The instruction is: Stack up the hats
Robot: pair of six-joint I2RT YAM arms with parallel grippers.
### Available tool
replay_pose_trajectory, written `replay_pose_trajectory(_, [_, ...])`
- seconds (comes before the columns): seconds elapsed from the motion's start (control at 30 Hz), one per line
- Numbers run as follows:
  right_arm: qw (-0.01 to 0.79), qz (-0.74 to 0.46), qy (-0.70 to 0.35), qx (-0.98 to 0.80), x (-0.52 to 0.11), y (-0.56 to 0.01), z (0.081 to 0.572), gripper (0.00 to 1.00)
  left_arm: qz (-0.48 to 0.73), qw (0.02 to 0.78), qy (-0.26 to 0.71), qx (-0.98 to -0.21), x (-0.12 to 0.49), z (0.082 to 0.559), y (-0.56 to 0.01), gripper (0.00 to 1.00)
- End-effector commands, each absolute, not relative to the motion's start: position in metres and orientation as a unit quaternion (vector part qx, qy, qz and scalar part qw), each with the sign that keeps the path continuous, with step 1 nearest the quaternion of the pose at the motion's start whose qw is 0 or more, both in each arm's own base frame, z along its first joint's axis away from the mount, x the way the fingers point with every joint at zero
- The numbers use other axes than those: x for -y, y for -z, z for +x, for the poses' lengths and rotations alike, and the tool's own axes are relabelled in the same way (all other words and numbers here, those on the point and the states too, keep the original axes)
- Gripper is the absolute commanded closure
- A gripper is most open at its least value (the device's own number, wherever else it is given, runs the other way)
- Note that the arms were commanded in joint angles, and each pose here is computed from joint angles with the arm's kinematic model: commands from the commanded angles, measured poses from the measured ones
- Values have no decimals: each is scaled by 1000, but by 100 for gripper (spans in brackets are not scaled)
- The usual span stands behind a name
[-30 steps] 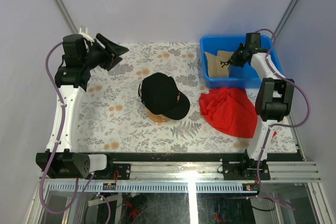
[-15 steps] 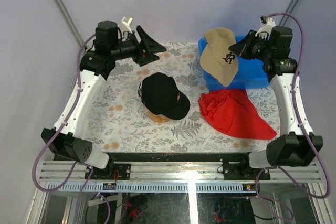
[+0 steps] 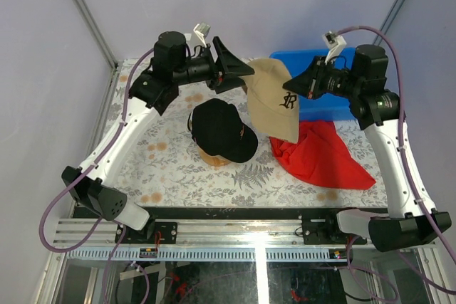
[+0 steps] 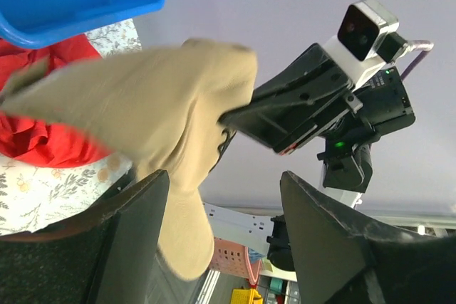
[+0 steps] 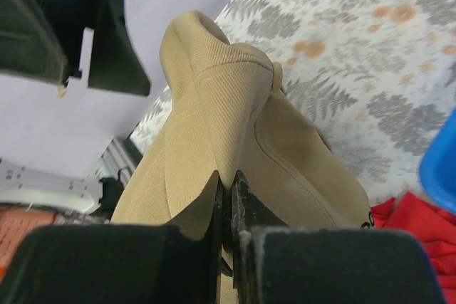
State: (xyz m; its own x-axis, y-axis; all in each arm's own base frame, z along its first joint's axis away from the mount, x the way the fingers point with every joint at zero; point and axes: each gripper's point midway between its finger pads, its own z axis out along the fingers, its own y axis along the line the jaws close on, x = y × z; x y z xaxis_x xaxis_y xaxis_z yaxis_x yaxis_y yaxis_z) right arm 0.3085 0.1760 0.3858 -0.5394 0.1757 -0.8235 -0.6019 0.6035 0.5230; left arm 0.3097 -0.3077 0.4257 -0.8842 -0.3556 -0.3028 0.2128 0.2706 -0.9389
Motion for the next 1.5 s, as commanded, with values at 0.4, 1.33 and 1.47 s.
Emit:
replay_pose_trajectory(0.4, [423, -276, -522, -687, -215, -430, 200, 100, 2, 212, 630, -747, 358, 288, -430, 35])
replay_pose_trajectory(1.33, [443, -215, -499, -713, -210, -415, 222, 100, -104, 264, 615, -735, 241, 291, -413, 28])
replay_pose_trajectory(1.47, [446, -214, -513, -701, -213, -426, 223, 100, -113, 252, 620, -734, 243, 281, -405, 27])
